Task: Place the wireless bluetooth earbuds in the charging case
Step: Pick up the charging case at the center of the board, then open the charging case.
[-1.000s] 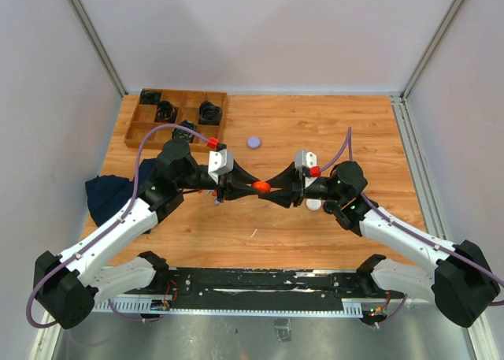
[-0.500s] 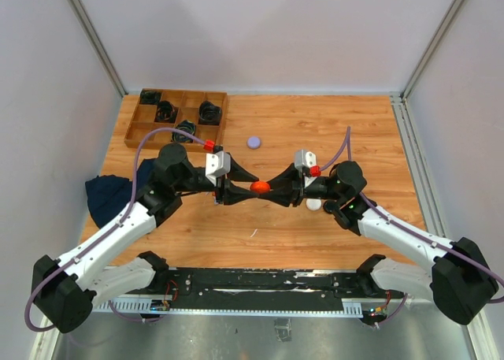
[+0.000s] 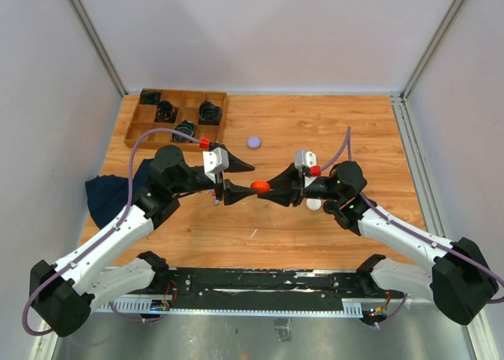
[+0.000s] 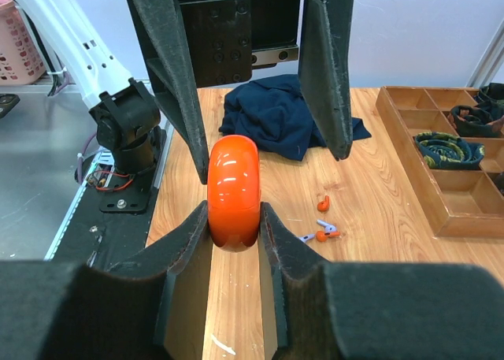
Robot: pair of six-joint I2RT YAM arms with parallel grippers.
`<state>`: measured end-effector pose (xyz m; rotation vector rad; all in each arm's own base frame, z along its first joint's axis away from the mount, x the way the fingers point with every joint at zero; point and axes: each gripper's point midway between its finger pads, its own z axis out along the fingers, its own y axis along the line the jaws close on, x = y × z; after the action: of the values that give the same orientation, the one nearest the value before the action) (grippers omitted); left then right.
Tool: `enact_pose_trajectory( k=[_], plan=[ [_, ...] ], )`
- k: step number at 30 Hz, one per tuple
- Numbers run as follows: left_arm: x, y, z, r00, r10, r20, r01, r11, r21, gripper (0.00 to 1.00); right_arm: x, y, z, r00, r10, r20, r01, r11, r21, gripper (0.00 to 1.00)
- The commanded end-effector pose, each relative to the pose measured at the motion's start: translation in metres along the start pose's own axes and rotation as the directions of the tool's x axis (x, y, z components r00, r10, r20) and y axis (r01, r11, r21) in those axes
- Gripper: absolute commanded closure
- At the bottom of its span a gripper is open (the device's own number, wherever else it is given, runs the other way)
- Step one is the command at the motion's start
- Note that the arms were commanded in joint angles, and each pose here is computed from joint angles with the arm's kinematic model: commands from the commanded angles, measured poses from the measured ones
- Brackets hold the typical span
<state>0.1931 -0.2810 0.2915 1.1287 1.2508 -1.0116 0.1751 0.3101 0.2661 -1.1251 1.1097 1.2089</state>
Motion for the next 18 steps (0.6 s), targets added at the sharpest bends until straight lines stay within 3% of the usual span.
enact_pose_trajectory(
  k=[1, 8, 18],
  plan=[
    [-0.003, 0.01, -0.001, 1.0, -0.002, 0.009, 0.002, 0.997, -0.071, 0.33, -0.011, -0.003, -0.002, 0.998, -0.047, 0.029, 0.046, 0.999, 0.016, 0.91],
    [-0.01, 0.024, -0.005, 0.999, -0.028, 0.033, 0.033, 0.986, -0.166, 0.33, -0.002, -0.004, -0.004, 0.999, -0.041, 0.004, 0.041, 0.999, 0.022, 0.91],
    [-0.016, 0.027, -0.007, 0.997, -0.046, 0.057, 0.056, 0.98, -0.192, 0.33, 0.004, -0.005, -0.007, 0.998, -0.046, -0.03, 0.047, 0.998, 0.032, 0.91]
  ],
)
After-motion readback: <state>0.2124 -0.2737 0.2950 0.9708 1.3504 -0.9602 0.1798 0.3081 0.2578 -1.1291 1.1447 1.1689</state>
